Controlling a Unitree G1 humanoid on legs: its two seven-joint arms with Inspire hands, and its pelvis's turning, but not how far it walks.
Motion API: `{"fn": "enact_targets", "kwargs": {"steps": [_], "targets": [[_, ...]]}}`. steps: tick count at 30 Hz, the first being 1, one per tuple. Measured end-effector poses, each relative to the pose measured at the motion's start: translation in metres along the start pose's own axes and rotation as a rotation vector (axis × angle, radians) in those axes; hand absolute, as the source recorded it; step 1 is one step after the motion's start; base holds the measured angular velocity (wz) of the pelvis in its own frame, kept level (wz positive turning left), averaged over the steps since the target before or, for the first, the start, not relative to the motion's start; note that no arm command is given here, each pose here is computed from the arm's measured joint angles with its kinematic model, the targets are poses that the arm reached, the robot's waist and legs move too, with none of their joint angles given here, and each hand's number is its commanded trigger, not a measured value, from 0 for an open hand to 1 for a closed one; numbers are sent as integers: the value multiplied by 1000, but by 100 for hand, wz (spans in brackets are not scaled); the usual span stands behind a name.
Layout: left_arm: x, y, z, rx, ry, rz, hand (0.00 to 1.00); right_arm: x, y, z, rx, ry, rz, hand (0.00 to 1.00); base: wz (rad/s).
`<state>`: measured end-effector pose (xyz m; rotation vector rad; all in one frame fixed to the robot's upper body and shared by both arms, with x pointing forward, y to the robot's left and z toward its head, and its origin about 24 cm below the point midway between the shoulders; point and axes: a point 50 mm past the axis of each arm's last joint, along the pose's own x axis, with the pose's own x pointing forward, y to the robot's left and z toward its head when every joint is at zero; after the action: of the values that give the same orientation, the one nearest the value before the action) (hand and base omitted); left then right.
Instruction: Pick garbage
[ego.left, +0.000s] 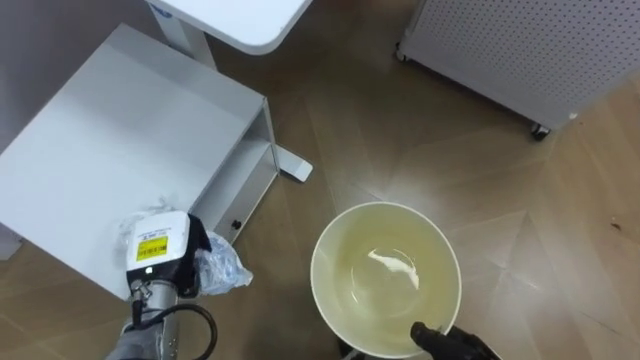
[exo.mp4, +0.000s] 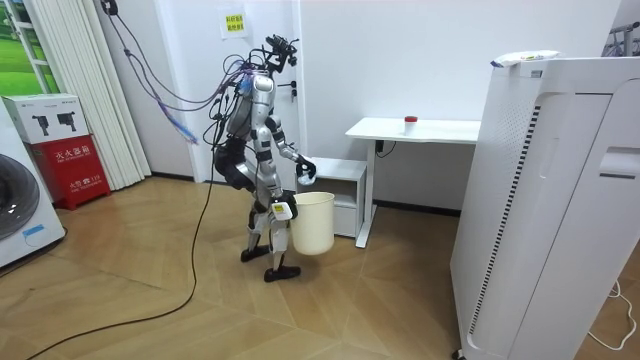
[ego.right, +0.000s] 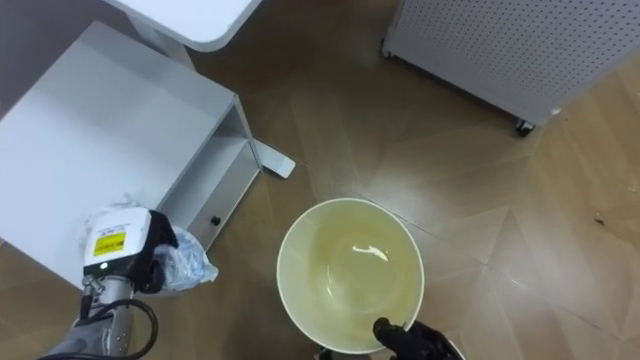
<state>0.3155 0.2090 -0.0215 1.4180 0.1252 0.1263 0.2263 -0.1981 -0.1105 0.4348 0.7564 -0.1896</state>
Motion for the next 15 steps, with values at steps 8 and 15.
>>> {"fn": "enact_targets", "kwargs": {"steps": [8,15], "targets": [[-9,-13,8,-15,-10,-47,100,0,-1,1,18,-8,-26,100,0],[-12,-15,23,-133,-35,3,100,1,4,2,-34,-27,-37,100,1]]}}
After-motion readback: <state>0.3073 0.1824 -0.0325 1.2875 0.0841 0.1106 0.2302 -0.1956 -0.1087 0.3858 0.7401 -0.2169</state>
